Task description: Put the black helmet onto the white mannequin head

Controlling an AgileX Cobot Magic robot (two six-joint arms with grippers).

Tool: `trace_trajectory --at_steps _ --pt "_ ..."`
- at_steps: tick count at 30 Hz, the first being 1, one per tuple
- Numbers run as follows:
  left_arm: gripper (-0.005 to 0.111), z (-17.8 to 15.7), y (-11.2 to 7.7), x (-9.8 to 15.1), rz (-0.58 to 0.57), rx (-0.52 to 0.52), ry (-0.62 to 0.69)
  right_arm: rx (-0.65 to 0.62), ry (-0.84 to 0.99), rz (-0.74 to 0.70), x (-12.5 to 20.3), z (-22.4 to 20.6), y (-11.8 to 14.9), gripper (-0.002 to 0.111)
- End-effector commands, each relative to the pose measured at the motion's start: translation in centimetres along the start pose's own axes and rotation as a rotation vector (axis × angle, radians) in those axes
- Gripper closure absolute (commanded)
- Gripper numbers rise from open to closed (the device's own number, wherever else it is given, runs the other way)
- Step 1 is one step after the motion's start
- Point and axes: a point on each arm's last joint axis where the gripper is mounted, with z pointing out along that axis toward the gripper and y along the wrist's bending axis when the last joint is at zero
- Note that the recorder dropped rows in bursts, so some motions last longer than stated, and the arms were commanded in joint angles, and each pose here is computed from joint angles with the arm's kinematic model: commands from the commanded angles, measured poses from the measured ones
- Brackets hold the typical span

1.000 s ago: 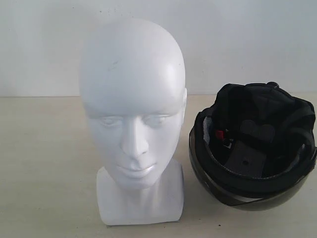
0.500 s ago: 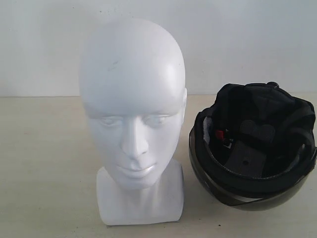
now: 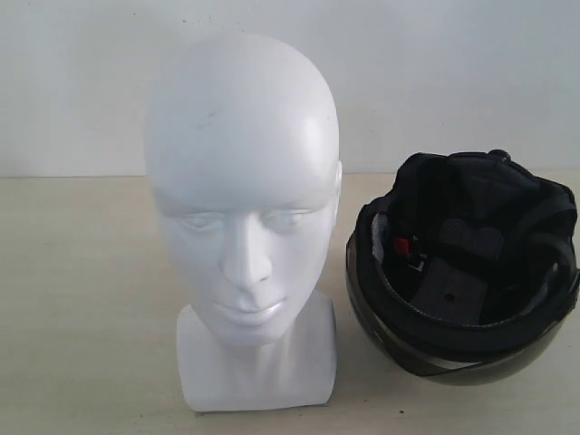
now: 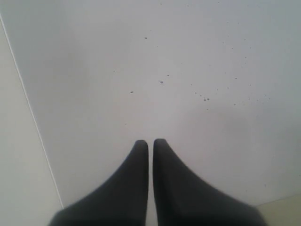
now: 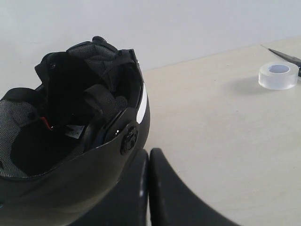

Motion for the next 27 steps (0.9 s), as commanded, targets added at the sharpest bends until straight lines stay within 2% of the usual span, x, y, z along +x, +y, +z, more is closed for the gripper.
trace_trajectory --at_steps 1,9,16,22,27 --pt "0.102 0.0 0.0 0.1 -0.003 -0.001 -0.004 0.004 -0.018 -0.009 -0.1 0.0 0.0 0.108" --pt "0.102 0.0 0.0 0.1 -0.003 -0.001 -0.004 -0.006 -0.059 -0.009 -0.5 -0.1 0.1 0.108" --pt "0.102 0.0 0.0 0.1 -0.003 -0.001 -0.004 -0.072 -0.393 -0.075 -3.4 -0.8 0.8 0.108" --pt "0.102 0.0 0.0 0.1 -0.003 -0.001 -0.004 -0.044 -0.378 -0.174 -7.1 -2.1 1.5 0.108" --pt "0.102 0.0 0.0 0.1 -0.003 -0.001 -0.004 -0.047 -0.391 -0.162 -10.1 -2.5 2.1 0.108"
